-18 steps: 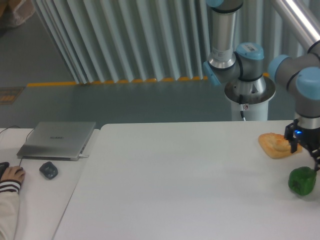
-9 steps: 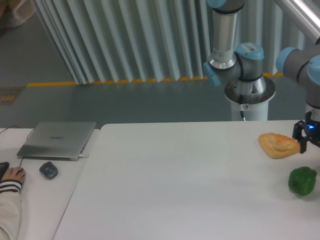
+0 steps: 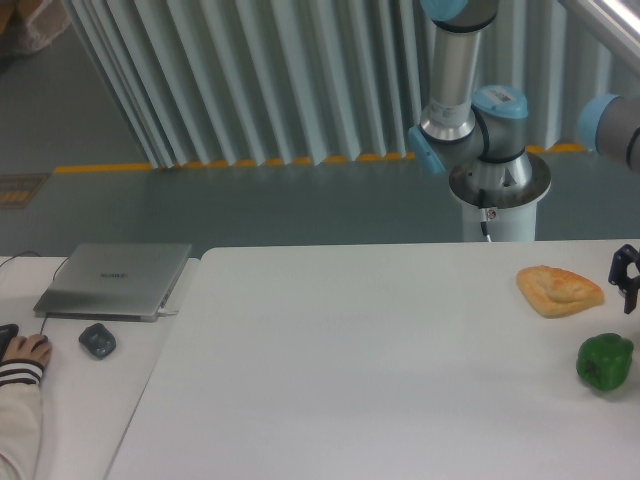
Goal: Place the red peppers in a basket
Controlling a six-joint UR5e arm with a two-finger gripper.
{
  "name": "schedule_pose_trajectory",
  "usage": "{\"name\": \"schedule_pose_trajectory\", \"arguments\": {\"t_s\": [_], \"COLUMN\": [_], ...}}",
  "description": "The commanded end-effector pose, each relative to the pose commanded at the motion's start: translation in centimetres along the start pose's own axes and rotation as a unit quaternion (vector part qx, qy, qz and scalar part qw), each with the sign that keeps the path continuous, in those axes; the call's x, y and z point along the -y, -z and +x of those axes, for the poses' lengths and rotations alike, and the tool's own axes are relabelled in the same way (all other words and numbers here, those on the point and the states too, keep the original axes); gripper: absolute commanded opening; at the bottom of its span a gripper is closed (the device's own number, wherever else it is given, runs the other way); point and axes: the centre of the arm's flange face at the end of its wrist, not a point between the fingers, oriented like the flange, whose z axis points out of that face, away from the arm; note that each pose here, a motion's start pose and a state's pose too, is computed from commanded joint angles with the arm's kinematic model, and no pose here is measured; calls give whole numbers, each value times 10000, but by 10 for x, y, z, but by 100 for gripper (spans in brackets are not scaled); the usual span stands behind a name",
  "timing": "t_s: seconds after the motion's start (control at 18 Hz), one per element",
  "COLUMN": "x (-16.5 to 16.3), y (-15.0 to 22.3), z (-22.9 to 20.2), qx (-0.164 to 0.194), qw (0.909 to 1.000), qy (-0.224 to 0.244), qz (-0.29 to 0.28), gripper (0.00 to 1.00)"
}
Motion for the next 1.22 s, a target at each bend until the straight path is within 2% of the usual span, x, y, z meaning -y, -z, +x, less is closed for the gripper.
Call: {"name": "schedule_pose_trajectory", "arguments": {"t_s": [0.17,0.28,0.33,0.44,0.5,0.78,1.22], "x": [-5,-2,3,21,22,18,15], "y": [0,-13,-27,-47,-52,-63,-75], "z": [-14,-17,-16,2,2,-4,-12], "qx": [65,168,285,469,483,399,295], "qw": [9999,9985,9959,9951,9947,9932,9931], "qy": [142,520,854,667,658,914,974], "qz": [-1,0,-17,-561,-622,-609,-578], "gripper": [100,100,100,100,100,100,100]}}
